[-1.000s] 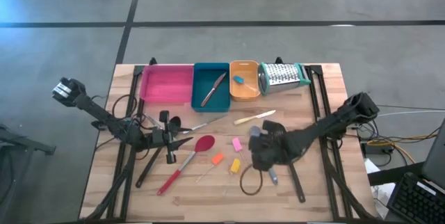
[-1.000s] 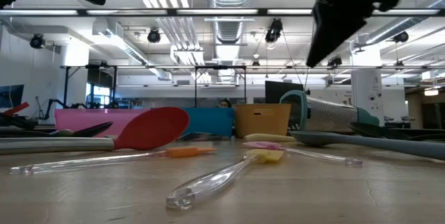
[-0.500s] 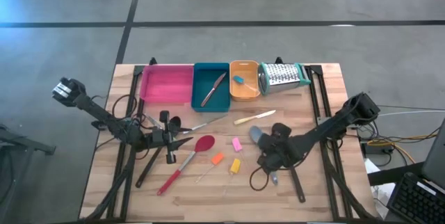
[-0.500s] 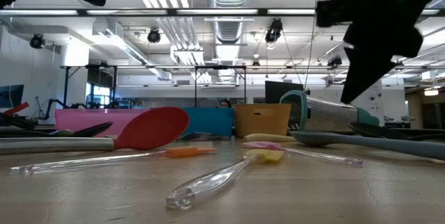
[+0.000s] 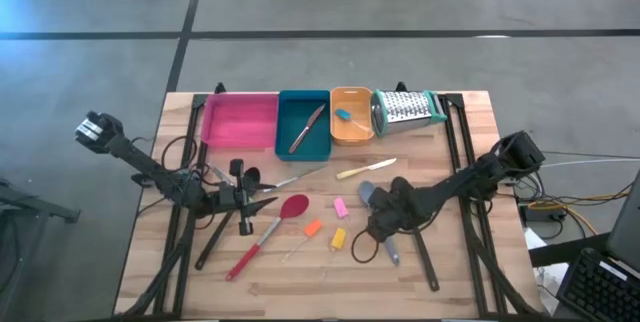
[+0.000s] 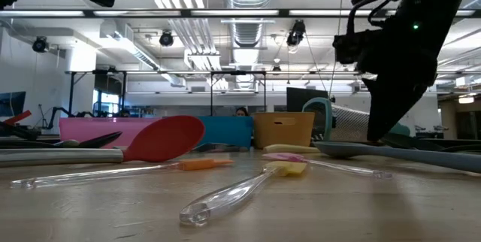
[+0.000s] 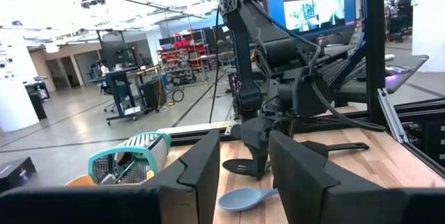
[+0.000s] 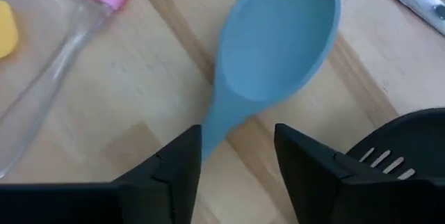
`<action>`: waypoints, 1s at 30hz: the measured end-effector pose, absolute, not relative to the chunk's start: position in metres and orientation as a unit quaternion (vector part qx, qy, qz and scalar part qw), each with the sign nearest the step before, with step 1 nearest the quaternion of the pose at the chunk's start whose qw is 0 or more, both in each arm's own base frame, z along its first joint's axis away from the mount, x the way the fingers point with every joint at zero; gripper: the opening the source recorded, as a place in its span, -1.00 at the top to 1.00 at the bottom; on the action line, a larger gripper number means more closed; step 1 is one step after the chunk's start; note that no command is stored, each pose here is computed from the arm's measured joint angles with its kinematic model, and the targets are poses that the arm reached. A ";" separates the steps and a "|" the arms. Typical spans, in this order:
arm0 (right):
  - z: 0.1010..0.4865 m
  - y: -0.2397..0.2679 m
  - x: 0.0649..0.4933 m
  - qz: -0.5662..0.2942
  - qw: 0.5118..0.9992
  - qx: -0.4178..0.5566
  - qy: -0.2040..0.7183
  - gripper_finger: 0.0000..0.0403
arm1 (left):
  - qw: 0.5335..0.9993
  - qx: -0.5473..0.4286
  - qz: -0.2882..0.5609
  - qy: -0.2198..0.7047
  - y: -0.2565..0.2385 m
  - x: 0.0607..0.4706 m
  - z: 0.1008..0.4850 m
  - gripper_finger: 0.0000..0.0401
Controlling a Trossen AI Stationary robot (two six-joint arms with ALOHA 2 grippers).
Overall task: Pick & Place Kitchen Items
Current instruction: Put the gray serving spoon into the pink bin
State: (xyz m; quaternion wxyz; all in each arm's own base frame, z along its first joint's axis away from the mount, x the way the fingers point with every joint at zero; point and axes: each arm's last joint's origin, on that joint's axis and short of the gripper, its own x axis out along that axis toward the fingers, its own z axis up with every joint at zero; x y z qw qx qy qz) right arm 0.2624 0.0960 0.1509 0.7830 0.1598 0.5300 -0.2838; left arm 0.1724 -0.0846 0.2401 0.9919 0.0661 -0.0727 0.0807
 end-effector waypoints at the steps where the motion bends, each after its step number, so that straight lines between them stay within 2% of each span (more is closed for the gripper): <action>1: 0.149 0.096 0.262 -0.286 0.781 0.160 0.531 0.10 | 0.992 0.066 0.081 -0.073 -0.085 0.172 0.240 0.36; 8: 0.131 0.096 0.261 -0.261 0.793 0.198 0.514 0.06 | 0.992 0.066 0.081 -0.073 -0.085 0.172 0.240 0.35; 14: 0.122 0.094 0.256 -0.259 0.804 0.203 0.496 0.11 | 0.992 0.066 0.081 -0.073 -0.085 0.172 0.240 0.36; 18: 0.121 0.093 0.255 -0.266 0.807 0.194 0.490 0.29 | 0.992 0.066 0.081 -0.073 -0.085 0.172 0.240 0.35; 24: 0.121 0.093 0.257 -0.258 0.819 0.171 0.482 0.84 | 0.992 0.068 0.080 -0.071 -0.085 0.172 0.240 0.35; 30: 0.138 0.105 0.269 -0.226 0.847 0.140 0.459 0.85 | 0.992 0.069 0.080 -0.069 -0.085 0.172 0.239 0.35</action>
